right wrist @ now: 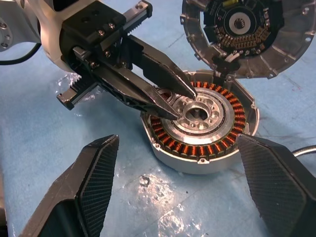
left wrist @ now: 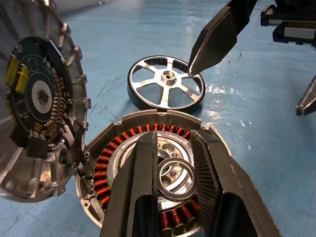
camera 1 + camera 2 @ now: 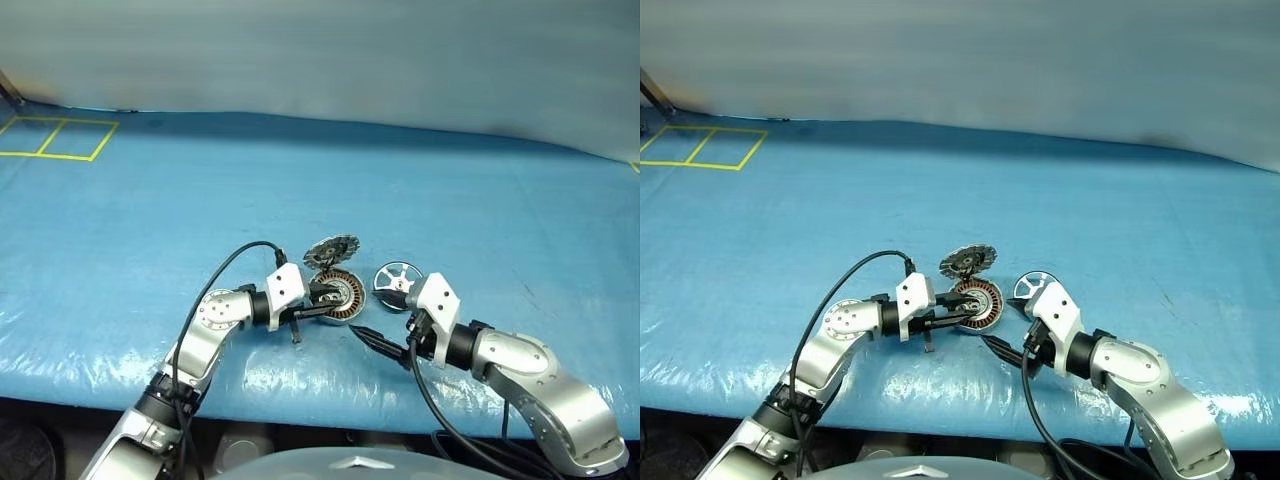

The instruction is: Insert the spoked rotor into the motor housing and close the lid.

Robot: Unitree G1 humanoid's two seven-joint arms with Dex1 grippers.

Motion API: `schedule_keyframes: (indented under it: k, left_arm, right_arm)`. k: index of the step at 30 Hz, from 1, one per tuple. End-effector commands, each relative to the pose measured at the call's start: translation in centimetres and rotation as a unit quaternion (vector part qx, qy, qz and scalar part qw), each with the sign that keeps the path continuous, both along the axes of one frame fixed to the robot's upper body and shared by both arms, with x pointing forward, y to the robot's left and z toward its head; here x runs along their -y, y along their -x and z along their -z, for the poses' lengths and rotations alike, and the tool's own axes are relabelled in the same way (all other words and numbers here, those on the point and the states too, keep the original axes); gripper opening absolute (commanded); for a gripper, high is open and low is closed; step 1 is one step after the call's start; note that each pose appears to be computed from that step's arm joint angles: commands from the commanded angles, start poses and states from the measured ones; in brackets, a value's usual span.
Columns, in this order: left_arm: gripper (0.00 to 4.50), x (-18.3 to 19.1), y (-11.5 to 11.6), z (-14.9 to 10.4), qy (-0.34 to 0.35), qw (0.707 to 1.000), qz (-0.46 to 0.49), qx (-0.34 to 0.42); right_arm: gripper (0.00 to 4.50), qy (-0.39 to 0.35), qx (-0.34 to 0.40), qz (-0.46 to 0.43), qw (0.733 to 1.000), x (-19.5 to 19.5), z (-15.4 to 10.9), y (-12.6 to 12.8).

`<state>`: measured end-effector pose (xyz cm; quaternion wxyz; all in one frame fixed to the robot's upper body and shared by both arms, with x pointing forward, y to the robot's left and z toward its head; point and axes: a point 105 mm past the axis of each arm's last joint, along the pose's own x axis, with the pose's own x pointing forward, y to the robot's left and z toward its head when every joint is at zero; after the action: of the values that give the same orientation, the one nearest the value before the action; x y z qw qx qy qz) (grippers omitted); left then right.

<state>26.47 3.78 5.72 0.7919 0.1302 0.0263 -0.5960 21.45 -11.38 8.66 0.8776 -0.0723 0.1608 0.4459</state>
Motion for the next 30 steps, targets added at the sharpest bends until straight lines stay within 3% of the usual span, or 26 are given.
schedule_keyframes:
  k: [1,7,30]
  left_arm:
    - [0.65,0.5,-0.6,-0.3,0.002,1.0,-0.008,0.026]
    - [0.65,0.9,-2.5,-0.9,0.022,0.997,-0.06,0.039]
    - [0.65,2.4,-1.9,0.1,-0.018,0.999,-0.005,0.029]
  right_arm:
    - [4.01,0.001,0.014,-0.002,1.0,-0.5,-0.4,0.2]
    - [4.01,-0.002,0.015,0.003,1.0,-0.8,-0.2,0.2]
    - [4.01,0.004,0.019,0.034,0.999,-0.5,0.7,0.4]
